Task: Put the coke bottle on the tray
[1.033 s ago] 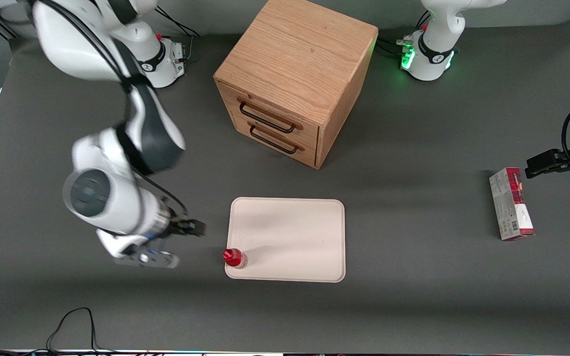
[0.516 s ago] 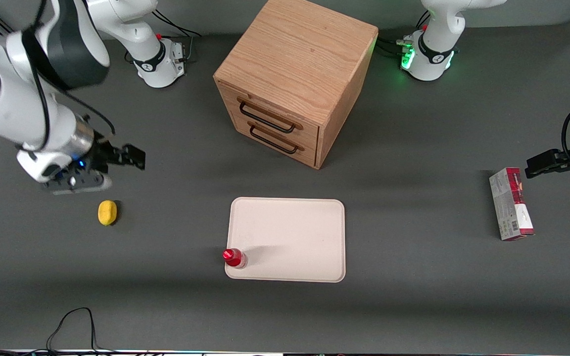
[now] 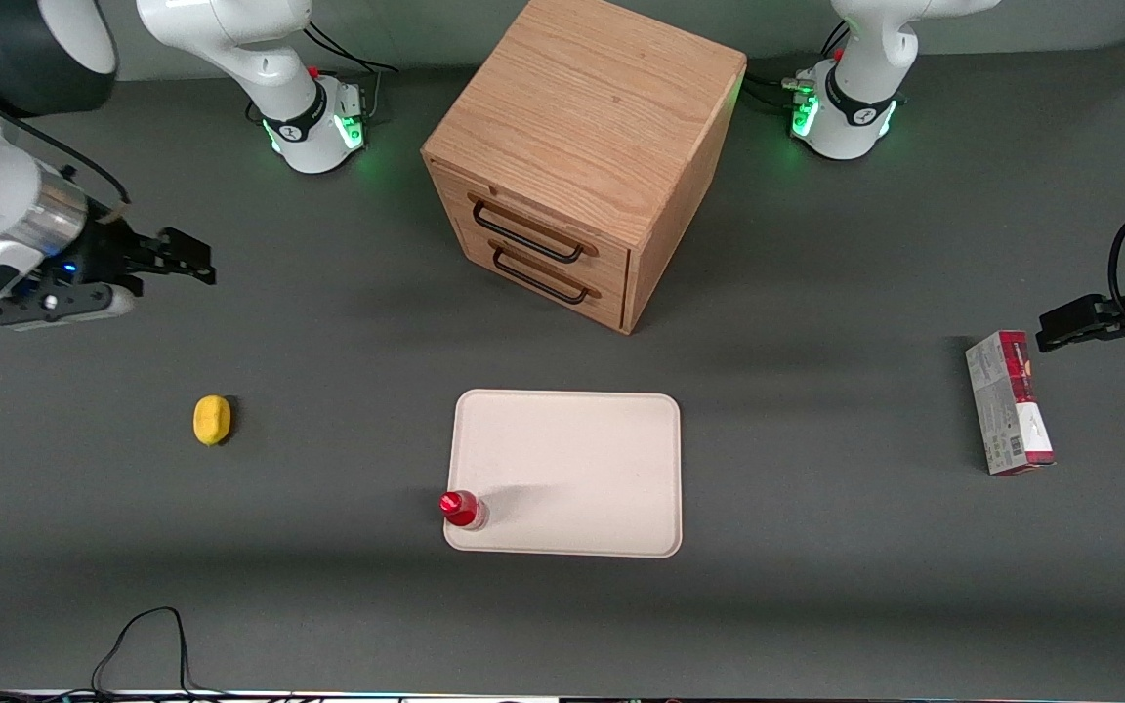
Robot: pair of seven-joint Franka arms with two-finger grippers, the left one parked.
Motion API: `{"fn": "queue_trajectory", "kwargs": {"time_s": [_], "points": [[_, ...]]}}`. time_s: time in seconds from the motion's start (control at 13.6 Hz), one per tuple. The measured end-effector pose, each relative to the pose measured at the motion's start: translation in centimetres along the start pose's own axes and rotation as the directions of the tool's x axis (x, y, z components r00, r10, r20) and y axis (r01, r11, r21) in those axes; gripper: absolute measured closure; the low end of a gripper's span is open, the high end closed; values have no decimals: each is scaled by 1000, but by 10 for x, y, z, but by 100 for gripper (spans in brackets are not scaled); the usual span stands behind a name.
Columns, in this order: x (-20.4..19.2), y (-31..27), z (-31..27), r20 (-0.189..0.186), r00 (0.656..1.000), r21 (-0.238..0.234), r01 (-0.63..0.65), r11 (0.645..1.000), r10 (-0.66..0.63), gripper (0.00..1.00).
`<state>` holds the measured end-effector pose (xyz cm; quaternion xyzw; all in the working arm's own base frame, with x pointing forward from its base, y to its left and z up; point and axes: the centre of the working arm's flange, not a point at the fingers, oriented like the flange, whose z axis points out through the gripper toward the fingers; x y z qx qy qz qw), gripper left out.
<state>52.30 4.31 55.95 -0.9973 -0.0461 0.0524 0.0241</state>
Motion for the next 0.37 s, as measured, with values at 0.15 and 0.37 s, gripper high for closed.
{"fn": "queue_trajectory", "kwargs": {"time_s": [0.15, 0.37], "points": [[-5, -5, -7, -4, 1000, -1, 9, 1000, -9, 0], [-5, -16, -10, -8, 1000, -3, 23, 1000, -23, 0]]}}
